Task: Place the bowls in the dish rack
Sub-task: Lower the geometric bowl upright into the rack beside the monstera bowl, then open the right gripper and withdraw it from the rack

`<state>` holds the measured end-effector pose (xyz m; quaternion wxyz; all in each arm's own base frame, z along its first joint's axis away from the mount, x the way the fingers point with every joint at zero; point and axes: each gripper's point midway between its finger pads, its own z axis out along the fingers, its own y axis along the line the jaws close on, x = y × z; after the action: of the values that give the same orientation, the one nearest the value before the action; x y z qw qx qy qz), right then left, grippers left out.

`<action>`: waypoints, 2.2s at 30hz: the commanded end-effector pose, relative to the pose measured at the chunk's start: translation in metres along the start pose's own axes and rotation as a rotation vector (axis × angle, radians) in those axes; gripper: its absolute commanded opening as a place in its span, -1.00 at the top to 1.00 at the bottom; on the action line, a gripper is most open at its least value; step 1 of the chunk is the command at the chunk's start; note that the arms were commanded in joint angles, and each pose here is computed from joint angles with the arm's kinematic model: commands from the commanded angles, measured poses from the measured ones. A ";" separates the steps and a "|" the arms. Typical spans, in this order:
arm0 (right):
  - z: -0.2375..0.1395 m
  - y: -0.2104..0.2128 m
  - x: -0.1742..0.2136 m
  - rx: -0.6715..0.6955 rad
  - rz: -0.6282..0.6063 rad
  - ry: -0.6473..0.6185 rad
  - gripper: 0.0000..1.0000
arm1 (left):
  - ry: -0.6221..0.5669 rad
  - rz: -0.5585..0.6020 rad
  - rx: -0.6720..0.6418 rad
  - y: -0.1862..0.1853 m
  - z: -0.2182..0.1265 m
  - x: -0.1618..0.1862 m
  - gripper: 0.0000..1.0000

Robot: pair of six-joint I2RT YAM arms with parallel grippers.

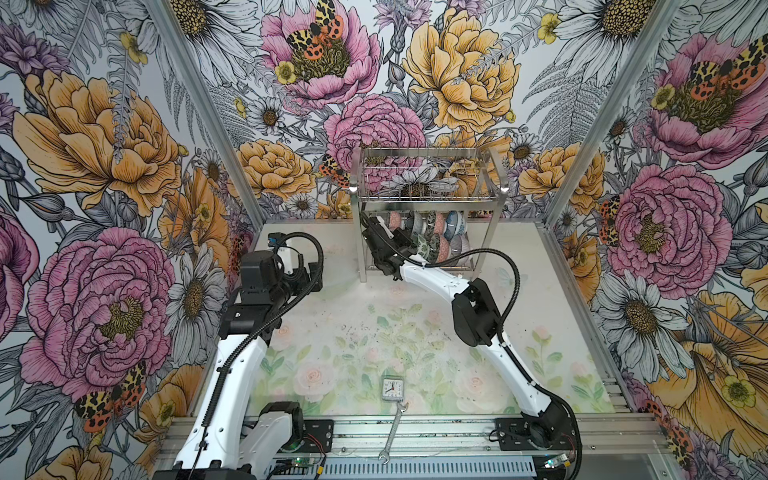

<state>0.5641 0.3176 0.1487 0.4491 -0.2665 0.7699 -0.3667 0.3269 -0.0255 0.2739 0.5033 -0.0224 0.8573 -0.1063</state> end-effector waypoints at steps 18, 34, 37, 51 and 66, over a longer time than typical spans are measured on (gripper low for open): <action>-0.032 -0.002 -0.017 -0.062 0.077 -0.067 0.30 | -0.018 -0.027 0.020 0.000 0.000 -0.002 -0.97; -0.047 -0.026 -0.028 -0.099 0.148 -0.103 -0.79 | -0.018 -0.028 0.022 0.000 -0.001 -0.002 -0.97; -0.053 -0.034 -0.030 -0.108 0.169 -0.114 -0.87 | -0.019 -0.029 0.024 -0.001 -0.001 -0.002 -0.97; -0.092 -0.072 -0.001 -0.223 0.241 -0.159 -1.00 | -0.004 -0.033 0.042 -0.003 0.002 0.002 -0.97; -0.145 -0.185 0.182 -0.199 0.781 -0.267 -1.00 | -0.074 0.085 -0.078 -0.014 0.011 0.005 -0.97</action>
<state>0.3741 0.1532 0.2436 0.5732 -0.1297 0.8036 -0.0940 0.3273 -0.0544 0.2579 0.5008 0.0062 0.8590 -0.1063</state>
